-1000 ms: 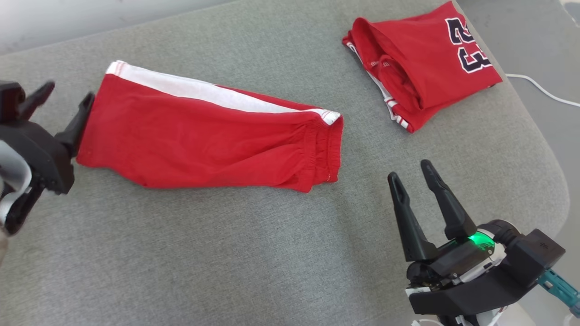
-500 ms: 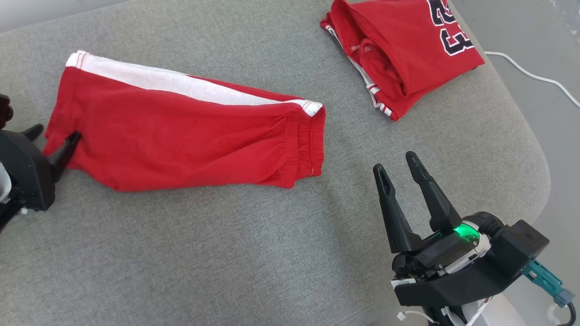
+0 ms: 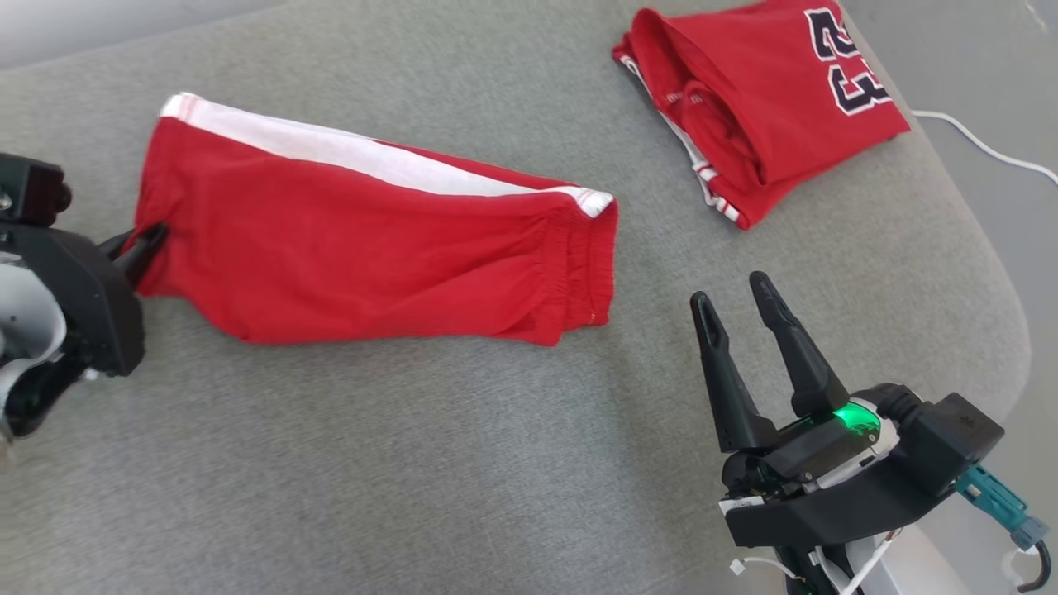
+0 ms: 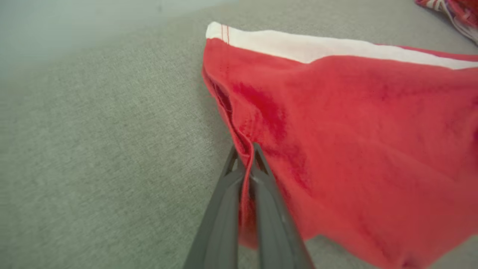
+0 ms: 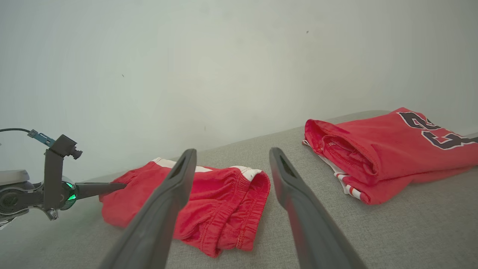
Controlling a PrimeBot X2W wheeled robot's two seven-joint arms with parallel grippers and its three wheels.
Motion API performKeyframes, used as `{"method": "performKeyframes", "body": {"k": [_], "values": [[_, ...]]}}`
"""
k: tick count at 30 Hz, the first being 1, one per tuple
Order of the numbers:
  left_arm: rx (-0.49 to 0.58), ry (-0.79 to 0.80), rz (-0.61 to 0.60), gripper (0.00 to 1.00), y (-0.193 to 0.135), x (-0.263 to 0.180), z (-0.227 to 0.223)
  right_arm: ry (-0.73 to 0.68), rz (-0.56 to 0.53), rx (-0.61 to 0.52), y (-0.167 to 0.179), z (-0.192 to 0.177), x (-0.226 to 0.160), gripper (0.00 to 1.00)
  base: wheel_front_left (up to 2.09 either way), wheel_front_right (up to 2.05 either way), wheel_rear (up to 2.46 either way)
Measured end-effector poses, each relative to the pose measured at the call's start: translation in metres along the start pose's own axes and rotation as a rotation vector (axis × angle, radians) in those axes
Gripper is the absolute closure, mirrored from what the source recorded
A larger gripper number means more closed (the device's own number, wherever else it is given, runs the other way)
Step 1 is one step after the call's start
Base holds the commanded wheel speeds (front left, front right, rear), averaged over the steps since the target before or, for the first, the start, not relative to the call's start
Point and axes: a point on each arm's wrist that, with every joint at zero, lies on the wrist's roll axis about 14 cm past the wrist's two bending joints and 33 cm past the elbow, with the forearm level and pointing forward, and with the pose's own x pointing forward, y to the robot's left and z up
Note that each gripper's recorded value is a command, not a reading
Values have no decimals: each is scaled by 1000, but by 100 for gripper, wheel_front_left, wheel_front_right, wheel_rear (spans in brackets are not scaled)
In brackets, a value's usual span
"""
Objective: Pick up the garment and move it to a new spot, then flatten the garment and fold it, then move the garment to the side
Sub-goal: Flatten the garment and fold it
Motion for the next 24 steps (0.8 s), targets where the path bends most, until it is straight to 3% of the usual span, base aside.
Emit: {"method": "performKeyframes", "body": {"k": [4, 12, 24], "values": [[3, -69, -5, 100, -6, -16, 15, 0, 2, 16, 3, -1, -3, 0, 0, 0, 0], [-22, -99, 10, 100, -11, -67, 2, 10, 4, 37, 7, -5, -16, 0, 0, 0, 0], [-183, -95, 84, 100, -35, -137, -70, 1, 82, 48, 34, -5, -19, 0, 0, 0, 0]]}}
